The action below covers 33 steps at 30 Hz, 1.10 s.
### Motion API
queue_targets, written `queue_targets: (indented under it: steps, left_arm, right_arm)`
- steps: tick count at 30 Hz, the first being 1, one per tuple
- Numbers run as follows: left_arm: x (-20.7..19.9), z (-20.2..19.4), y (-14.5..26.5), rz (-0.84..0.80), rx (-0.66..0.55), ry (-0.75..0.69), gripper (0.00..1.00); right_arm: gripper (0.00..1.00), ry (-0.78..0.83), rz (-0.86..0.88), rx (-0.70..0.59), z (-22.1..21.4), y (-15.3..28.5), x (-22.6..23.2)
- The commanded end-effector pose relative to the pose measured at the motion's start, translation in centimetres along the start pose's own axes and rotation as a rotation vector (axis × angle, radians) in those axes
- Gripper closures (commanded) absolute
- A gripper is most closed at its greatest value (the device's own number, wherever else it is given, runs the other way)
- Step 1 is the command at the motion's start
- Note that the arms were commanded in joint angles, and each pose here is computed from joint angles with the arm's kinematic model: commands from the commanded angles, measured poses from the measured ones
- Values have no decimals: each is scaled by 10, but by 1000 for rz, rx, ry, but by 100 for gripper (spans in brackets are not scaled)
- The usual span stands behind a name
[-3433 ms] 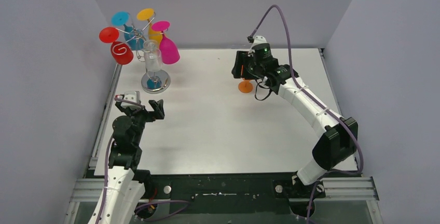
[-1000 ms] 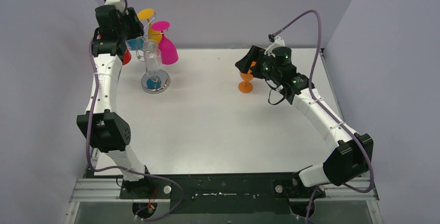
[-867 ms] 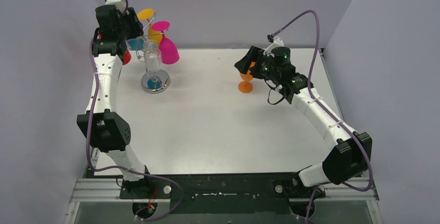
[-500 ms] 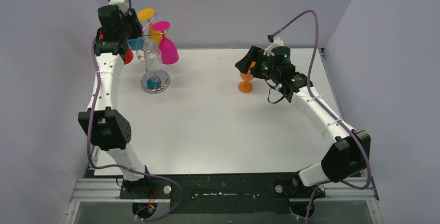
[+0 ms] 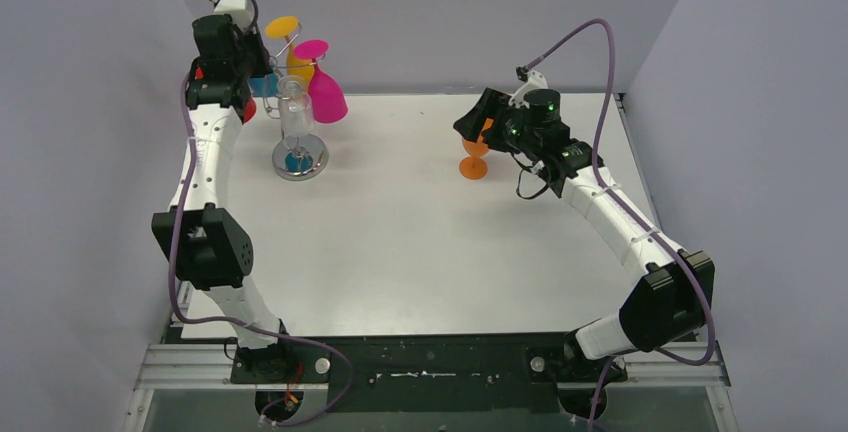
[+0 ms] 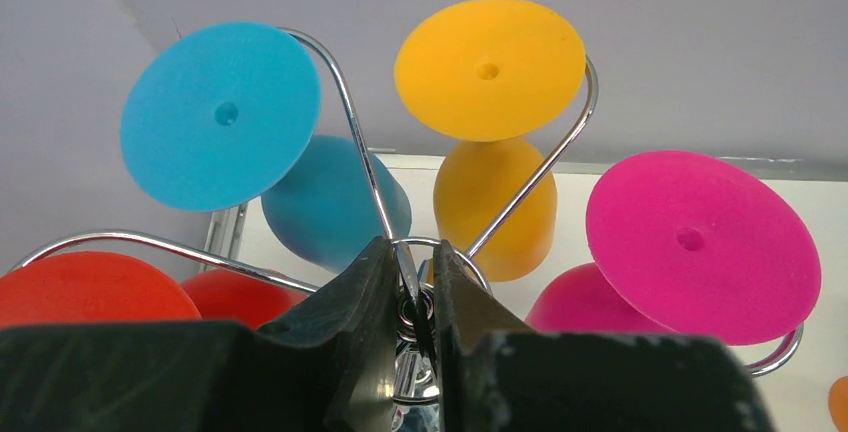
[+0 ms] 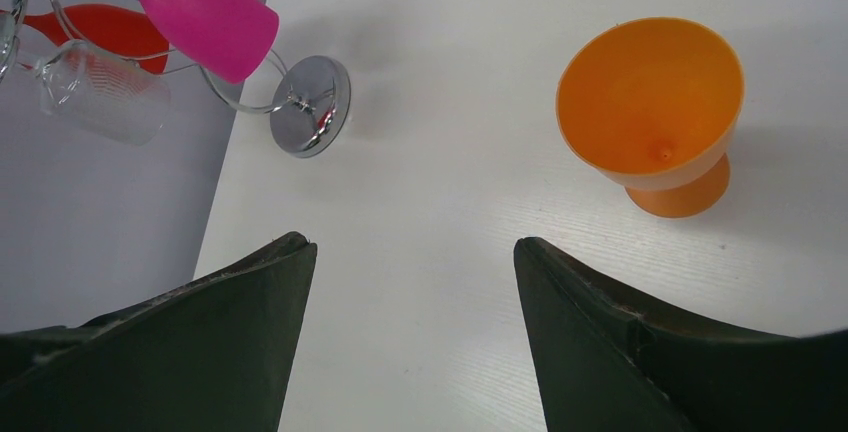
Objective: Take the wine glass off the wine glass rack
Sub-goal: Adjust the wine rack at the center of the board.
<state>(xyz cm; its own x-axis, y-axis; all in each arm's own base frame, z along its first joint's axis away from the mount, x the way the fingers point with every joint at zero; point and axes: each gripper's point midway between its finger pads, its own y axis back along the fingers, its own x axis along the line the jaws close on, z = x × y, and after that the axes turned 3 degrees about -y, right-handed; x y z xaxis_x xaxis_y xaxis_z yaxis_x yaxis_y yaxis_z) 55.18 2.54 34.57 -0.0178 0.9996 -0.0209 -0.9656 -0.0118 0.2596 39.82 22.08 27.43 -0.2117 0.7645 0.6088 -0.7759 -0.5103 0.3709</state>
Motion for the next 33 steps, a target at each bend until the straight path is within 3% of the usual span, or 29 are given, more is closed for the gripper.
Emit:
queue_targets:
  steps: [1, 3, 33]
  left_arm:
    - [-10, 4, 7, -38, -30, -23, 92]
    - [-12, 6, 9, -50, -40, -23, 100]
    - [-78, 53, 51, -415, -127, 30, 100]
  right_arm:
    - [26, 8, 51, -63, 24, 3, 18]
    - [26, 6, 52, -61, 24, 3, 18]
    - [25, 2, 47, -69, 26, 5, 18]
